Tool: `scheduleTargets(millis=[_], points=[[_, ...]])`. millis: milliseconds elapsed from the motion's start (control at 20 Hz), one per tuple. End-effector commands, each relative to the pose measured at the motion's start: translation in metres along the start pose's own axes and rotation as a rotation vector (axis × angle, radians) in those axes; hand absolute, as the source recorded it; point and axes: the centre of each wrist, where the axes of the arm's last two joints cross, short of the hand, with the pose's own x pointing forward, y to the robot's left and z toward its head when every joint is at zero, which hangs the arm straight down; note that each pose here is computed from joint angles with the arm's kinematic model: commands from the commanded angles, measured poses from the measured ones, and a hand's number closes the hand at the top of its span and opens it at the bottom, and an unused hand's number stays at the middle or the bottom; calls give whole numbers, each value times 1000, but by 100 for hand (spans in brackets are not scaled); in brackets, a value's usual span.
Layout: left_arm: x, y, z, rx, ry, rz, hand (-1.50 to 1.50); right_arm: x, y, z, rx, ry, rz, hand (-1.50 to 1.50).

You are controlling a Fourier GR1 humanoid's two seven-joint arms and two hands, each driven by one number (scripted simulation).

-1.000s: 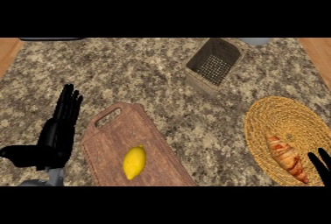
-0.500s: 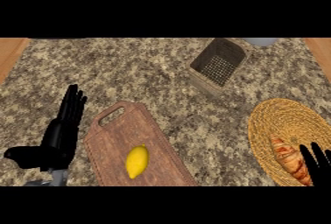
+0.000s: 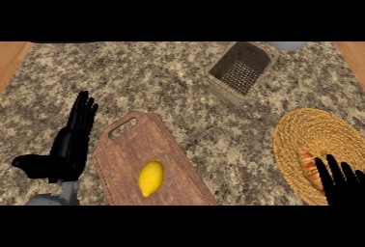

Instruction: Pick the croissant from the placemat and place it in the basket

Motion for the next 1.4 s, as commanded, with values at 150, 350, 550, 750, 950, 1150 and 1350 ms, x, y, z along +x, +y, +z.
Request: scheduleTargets(millis=[150,350,550,750,950,1150,1350], points=[[1,-7,28,17,-2,16,0,-8,19,4,-6,-21,19,-150],[-3,-13,2,-12,3,-11,0,-12,39,-30,-43,1,31,-150],[-4,-20,16,-11,-1,13,0,11,41,-27,-61,16,20,-150],[9,-4,11,-10,7,5,0,2,41,-26,-63,23,-4,-150],[10,22,1,-18,-5,3,0,6,49,-40,-43,22,5,-150],[2,23,-5,-10,-4,24,0,-9,41,-47,-9,40,34,-150],[-8,13,17,-6,-17,15,0,-32,76,-47,13,49,23,-150]])
